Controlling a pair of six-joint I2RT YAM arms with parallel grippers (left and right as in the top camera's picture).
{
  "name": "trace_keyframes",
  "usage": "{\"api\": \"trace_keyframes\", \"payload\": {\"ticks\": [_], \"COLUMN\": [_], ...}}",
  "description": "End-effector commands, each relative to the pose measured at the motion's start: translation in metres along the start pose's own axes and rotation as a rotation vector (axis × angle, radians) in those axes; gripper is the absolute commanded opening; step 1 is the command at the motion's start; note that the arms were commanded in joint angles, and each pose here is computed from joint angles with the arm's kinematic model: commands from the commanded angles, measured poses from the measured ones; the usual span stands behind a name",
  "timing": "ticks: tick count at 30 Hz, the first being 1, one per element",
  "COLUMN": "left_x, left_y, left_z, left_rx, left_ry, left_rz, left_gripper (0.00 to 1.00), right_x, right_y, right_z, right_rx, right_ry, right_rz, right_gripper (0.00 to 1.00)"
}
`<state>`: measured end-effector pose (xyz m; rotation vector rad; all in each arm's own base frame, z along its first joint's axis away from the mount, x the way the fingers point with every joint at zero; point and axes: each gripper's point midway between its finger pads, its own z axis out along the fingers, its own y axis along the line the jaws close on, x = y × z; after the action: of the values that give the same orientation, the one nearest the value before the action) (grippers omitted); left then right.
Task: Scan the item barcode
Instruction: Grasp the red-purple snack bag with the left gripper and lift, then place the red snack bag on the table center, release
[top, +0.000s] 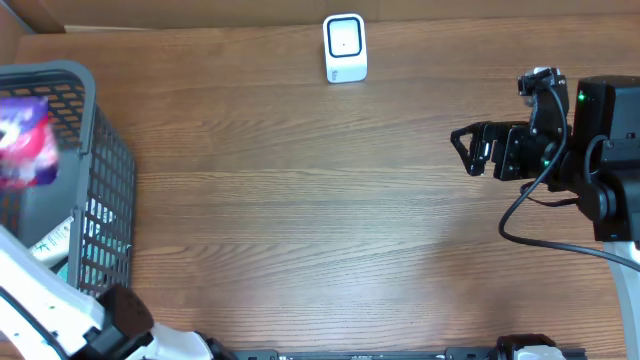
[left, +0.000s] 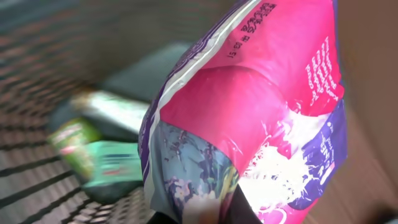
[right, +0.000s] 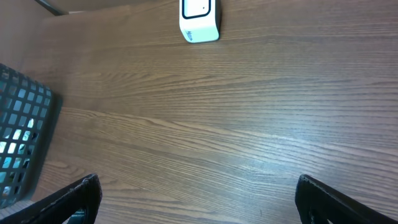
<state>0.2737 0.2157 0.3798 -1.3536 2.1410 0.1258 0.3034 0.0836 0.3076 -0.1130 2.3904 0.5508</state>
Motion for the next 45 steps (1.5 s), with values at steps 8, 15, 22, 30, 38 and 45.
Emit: {"api": "trace_keyframes", "payload": {"ticks": [8,15,22,30,38,45], "left_x": [0.148,0.274,0.424,0.477,0.422,0.282], "left_y": [-0.146,-0.195,-0.223,-0.213,-0.233,-0.244], "left_z": [-0.007,0.048,0.101,0.123,0.100,0.007], "left_rx": [0.230,0.177,0.284,0.212,0.246,0.311], "left_ry": [0.256,0.425,0.708,0.793,0.642,0.309], "left_rz": [0.422,0.598,0.731,0.749,0.801,0.714], "left_gripper": [0.04,0.04,0.04,0.25,0.76,0.79], "right_x": [-0.007,-0.005,-0.004,-0.002,-0.001,-0.001], "right_y": [0.002,-0.005,-0.010,-0.010,-0.010,-0.010], "right_z": [0.003,0.017,0.022,0.022,0.022,0.022], "right_rx": [-0.012,0.001,0.014,0.016,0.016,0.016], "right_ry": [-0.001,0.039,0.053,0.063,0.064,0.064], "right_rz": [-0.014,0.003,0.009,0.013,0.013,0.013], "right_gripper": [1.00,1.00,1.00,1.00,1.00,1.00]}}
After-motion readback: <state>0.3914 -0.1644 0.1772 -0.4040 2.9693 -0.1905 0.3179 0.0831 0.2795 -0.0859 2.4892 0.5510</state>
